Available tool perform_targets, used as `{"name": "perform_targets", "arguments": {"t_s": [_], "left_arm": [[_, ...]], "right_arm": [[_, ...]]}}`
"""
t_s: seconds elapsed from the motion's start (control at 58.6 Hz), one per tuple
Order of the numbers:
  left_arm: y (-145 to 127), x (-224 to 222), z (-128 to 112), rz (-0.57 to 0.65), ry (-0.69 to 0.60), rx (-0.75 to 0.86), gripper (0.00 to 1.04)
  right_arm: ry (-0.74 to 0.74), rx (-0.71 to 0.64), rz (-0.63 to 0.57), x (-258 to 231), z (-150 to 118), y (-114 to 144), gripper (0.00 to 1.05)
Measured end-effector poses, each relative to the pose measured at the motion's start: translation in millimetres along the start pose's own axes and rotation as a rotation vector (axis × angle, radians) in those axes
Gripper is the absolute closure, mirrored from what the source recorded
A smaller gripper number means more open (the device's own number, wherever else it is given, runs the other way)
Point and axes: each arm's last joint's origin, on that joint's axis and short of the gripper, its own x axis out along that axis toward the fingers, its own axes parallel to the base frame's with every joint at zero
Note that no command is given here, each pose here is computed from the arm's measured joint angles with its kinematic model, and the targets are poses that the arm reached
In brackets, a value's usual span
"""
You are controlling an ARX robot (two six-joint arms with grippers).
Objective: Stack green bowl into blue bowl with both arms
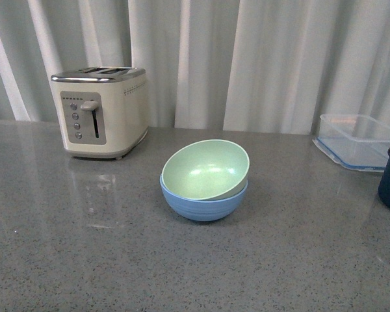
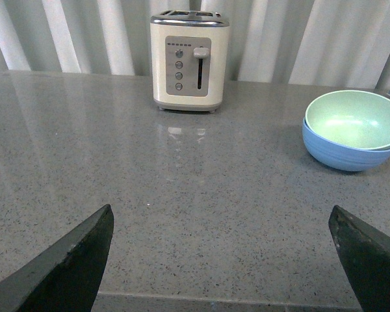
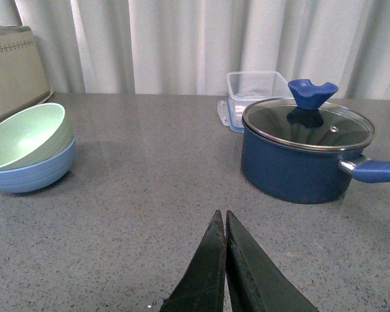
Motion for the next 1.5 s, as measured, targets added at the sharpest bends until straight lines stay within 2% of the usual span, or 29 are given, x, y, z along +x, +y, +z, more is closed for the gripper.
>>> {"name": "perform_targets", "arguments": {"t_s": [0.614, 0.682, 0.87, 1.109, 1.211, 1.399, 1.433, 1.501], "left_arm": [[0, 0, 0, 0.000, 0.000, 0.000, 0.07], [0, 0, 0, 0.000, 0.000, 0.000, 0.07], [0, 0, 0, 0.000, -0.001, 0.000, 0.07], [0, 0, 0, 0.000, -0.001, 0.000, 0.07], [0, 0, 0, 0.000, -0.001, 0.000, 0.07], [0, 0, 0, 0.000, -0.001, 0.000, 0.07], [0, 0, 0, 0.000, -0.001, 0.000, 0.07], [0, 0, 0, 0.000, -0.001, 0.000, 0.07]], "right_arm": [[-0.002, 0.000, 0.000, -12, 0, 0, 1.04], [0.033, 0.000, 0.003, -18, -5, 0, 1.04], [0.003, -0.001, 0.003, -22, -3, 0, 1.03], [0.003, -0.001, 0.003, -22, -3, 0, 0.65], [0.003, -0.001, 0.003, -22, -3, 0, 0.40], [0.003, -0.001, 0.003, -22, -3, 0, 0.10], [0.003, 0.000, 0.003, -22, -3, 0, 0.08], [0.003, -0.001, 0.003, -22, -3, 0, 0.11]]}}
